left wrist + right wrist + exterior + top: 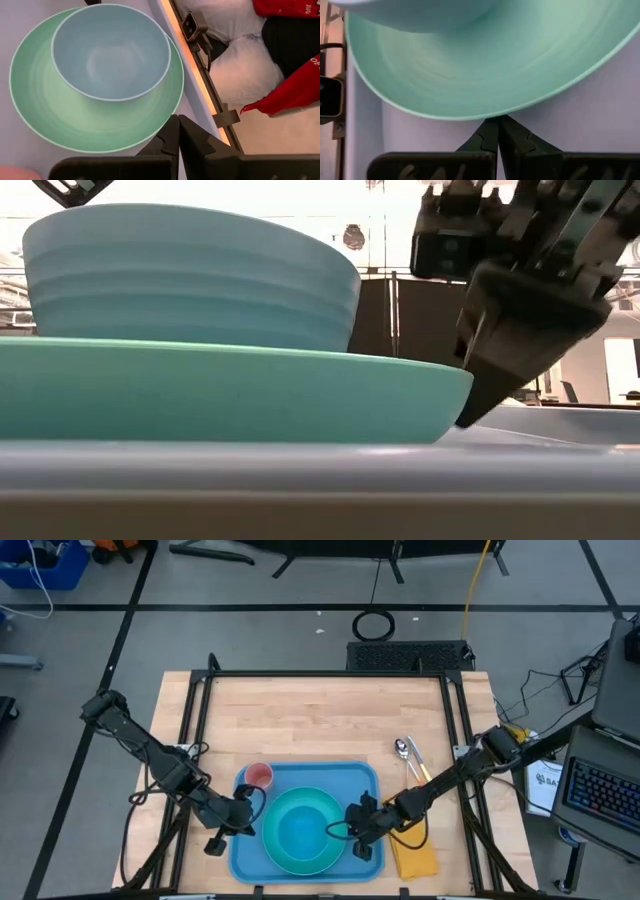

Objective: Set up tray
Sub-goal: Adjust the plate on the serving tray, then put the napkin to the right of the plate on the serving tray

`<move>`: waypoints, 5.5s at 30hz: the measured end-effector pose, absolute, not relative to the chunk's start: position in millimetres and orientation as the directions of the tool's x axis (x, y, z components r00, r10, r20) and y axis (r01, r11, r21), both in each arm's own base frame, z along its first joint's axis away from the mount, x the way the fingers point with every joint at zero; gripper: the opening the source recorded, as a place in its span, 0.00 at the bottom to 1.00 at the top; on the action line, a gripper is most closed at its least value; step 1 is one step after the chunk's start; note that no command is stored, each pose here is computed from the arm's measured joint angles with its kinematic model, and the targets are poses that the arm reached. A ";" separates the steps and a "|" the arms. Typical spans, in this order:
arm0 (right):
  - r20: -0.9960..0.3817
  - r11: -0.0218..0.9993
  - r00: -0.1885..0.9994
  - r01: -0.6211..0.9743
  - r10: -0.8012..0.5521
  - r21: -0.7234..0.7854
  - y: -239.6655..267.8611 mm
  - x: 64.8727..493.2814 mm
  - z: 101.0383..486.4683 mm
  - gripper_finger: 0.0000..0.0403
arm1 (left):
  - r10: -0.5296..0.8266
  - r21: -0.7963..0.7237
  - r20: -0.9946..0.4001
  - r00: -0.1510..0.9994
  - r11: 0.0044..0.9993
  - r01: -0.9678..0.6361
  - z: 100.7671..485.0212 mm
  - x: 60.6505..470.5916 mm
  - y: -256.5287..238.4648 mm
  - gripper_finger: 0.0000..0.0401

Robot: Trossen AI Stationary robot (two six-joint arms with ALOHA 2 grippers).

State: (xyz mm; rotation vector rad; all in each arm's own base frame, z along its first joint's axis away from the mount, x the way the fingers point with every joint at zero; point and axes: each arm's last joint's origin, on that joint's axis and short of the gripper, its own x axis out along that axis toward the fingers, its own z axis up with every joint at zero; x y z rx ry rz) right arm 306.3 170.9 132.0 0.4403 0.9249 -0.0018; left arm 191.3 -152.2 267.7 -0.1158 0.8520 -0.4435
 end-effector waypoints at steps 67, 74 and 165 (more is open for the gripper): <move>-0.996 0.390 0.094 0.917 -0.010 0.083 199.6 156.9 172.5 0.39 | -0.202 0.079 -0.395 0.896 0.964 0.253 294.6 209.5 -155.3 0.10; -0.997 0.353 0.065 0.934 -0.033 0.050 195.2 143.2 154.7 0.41 | -0.202 0.078 -0.394 0.896 0.964 0.252 294.7 209.5 -155.3 0.10; -0.598 0.627 0.801 0.452 0.029 0.635 155.7 186.4 201.9 0.00 | -0.188 0.096 -0.406 0.894 0.964 0.247 282.4 217.1 -160.2 0.10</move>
